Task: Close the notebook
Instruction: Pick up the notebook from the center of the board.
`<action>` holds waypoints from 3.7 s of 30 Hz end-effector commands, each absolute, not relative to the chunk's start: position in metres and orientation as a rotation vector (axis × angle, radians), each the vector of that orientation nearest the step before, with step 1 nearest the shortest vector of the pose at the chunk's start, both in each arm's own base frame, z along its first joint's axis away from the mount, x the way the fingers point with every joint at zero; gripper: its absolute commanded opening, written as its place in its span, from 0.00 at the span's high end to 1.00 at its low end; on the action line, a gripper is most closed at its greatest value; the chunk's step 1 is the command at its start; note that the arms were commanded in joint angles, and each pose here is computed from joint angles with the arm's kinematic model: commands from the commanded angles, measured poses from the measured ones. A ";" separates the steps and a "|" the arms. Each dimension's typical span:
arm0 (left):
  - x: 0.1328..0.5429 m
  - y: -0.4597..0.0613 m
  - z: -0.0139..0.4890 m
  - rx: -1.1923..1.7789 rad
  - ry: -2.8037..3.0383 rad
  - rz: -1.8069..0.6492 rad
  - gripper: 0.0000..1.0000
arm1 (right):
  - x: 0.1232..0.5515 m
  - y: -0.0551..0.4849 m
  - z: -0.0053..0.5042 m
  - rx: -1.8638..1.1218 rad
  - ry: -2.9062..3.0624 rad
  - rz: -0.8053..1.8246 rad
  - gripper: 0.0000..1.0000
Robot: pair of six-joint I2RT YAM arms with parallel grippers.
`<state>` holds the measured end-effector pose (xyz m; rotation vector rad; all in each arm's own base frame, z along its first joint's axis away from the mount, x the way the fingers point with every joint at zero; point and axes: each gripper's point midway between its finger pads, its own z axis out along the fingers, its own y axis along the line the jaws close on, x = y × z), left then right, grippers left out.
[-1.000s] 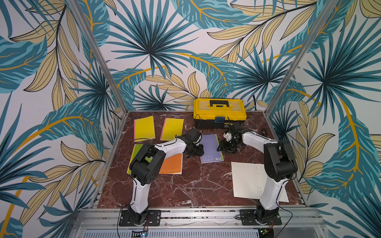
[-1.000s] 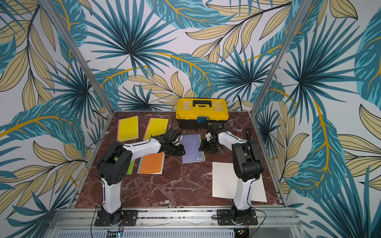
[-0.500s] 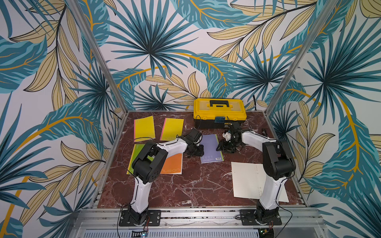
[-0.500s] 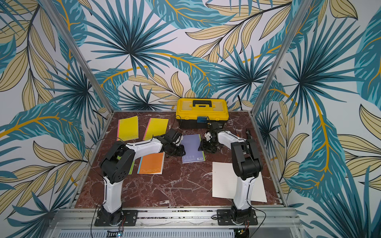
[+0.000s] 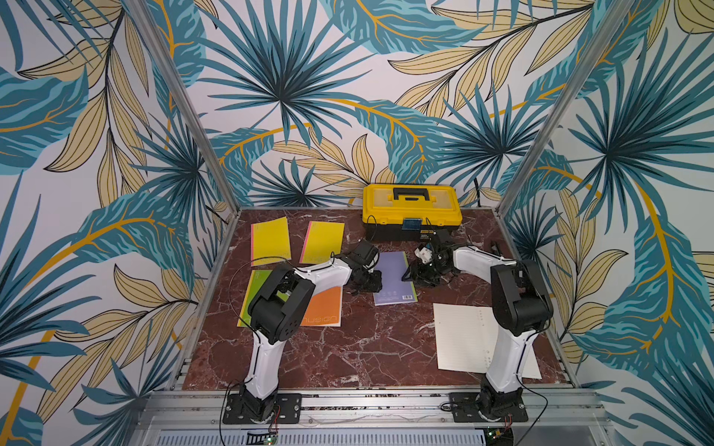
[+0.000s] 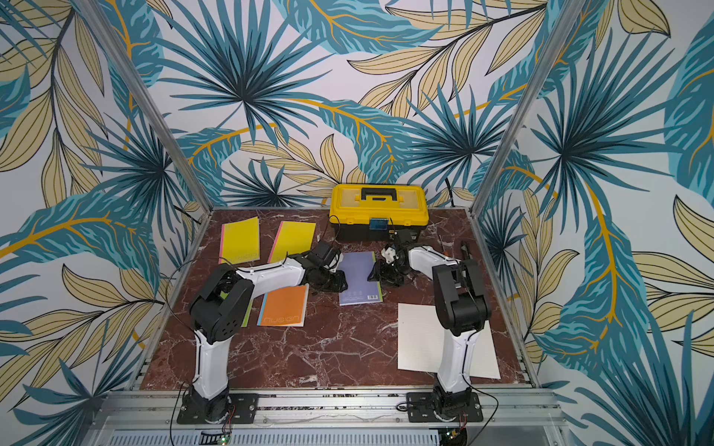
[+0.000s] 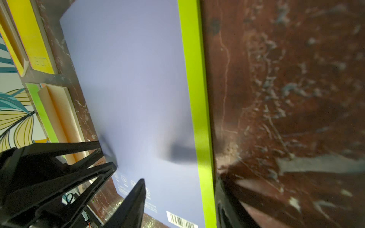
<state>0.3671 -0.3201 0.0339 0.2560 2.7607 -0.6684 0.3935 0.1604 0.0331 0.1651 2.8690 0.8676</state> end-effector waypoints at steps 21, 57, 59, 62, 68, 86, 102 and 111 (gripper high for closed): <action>0.356 -0.320 0.018 0.259 2.809 -0.673 0.60 | 0.391 0.196 0.062 0.249 2.711 1.232 0.45; 0.354 -0.322 0.018 0.262 2.809 -0.694 0.60 | 0.383 0.211 0.065 0.253 2.649 1.404 0.48; 0.354 -0.322 0.018 0.263 2.809 -0.699 0.60 | 0.382 0.212 0.061 0.255 2.659 1.400 0.48; 0.354 -0.323 0.017 0.264 2.809 -0.703 0.60 | 0.380 0.212 0.056 0.264 2.677 1.385 0.48; 0.353 -0.323 0.017 0.264 2.812 -0.703 0.60 | 0.379 0.212 0.048 0.259 2.713 1.348 0.48; 0.351 -0.322 0.015 0.267 2.818 -0.706 0.60 | 0.359 0.203 0.018 0.257 2.866 1.160 0.49; 0.357 -0.302 0.044 0.296 2.785 -0.536 0.54 | 0.345 0.175 -0.002 0.279 2.971 0.869 0.67; 0.357 -0.294 0.042 0.291 2.798 -0.472 0.53 | 0.344 0.174 -0.002 0.289 2.962 0.872 0.81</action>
